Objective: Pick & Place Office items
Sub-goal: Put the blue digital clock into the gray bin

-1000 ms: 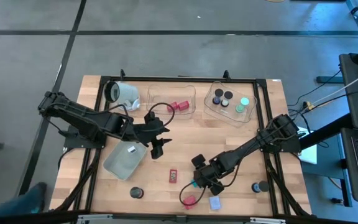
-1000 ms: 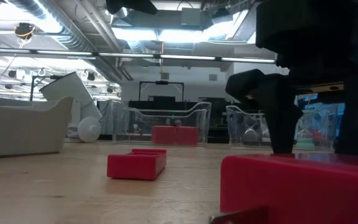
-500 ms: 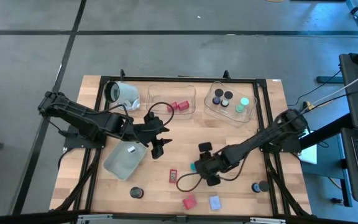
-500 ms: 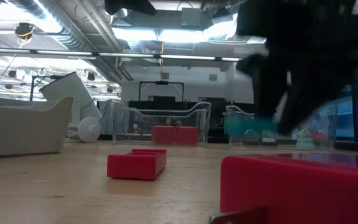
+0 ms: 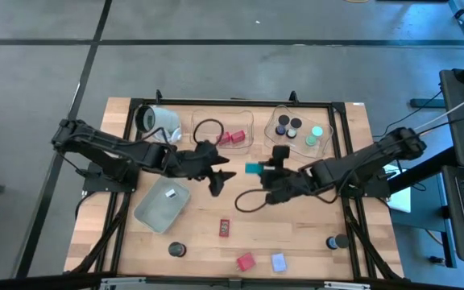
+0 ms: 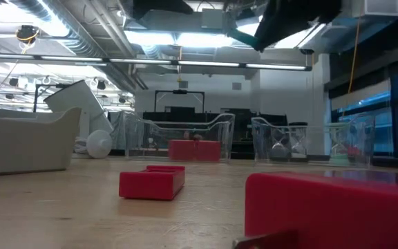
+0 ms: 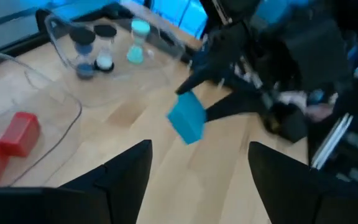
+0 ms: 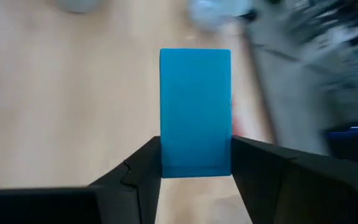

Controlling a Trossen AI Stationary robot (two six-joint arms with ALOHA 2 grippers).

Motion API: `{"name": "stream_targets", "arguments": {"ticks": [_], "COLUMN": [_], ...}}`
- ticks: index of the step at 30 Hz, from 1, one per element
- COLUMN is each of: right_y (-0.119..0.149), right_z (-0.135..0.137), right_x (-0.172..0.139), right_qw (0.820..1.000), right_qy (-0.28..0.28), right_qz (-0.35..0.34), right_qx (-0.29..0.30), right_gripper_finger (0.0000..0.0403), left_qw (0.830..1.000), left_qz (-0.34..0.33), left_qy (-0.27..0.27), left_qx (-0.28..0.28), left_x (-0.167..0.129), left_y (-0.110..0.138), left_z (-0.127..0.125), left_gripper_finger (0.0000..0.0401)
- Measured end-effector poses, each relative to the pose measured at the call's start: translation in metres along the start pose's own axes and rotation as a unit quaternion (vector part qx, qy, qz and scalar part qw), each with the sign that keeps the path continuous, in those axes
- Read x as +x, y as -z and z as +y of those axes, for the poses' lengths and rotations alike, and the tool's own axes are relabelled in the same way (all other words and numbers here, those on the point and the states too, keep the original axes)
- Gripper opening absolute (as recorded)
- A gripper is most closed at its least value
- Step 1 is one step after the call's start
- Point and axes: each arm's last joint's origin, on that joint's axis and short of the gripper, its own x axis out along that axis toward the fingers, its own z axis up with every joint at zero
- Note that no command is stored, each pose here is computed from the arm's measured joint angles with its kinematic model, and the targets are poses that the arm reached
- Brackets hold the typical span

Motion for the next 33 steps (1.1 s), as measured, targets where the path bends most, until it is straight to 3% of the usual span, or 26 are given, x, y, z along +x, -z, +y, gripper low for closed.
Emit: {"name": "stream_targets", "arguments": {"ticks": [5,12,22,27,33], "right_y": [-0.002,-0.013,-0.023,-0.023,-0.023], "right_z": [-0.011,-0.021,-0.03,-0.03,-0.032], "right_x": [0.002,0.007,0.012,0.012,0.013], "right_qw": [0.997,0.993,0.992,0.991,0.991], "right_qy": [0.071,0.105,0.094,0.095,0.098], "right_qz": [-0.004,-0.033,-0.069,-0.068,-0.065], "right_qx": [-0.028,-0.041,-0.054,-0.06,-0.068], "right_gripper_finger": [0.0162,0.0162,0.0162,0.0162,0.0162], "left_qw": [0.999,0.998,0.997,0.997,0.996], "left_qz": [-0.019,-0.007,-0.001,0.0,0.01], "left_qy": [-0.008,-0.015,0.043,0.043,0.054], "left_qx": [-0.035,-0.054,-0.06,-0.063,-0.073], "left_x": [0.009,0.025,0.05,0.051,0.052], "left_y": [-0.011,-0.019,-0.028,-0.031,-0.033], "left_z": [0.011,0.03,0.042,0.046,0.05], "left_gripper_finger": [0.0265,0.0265,0.0263,0.0235,0.0175]}}
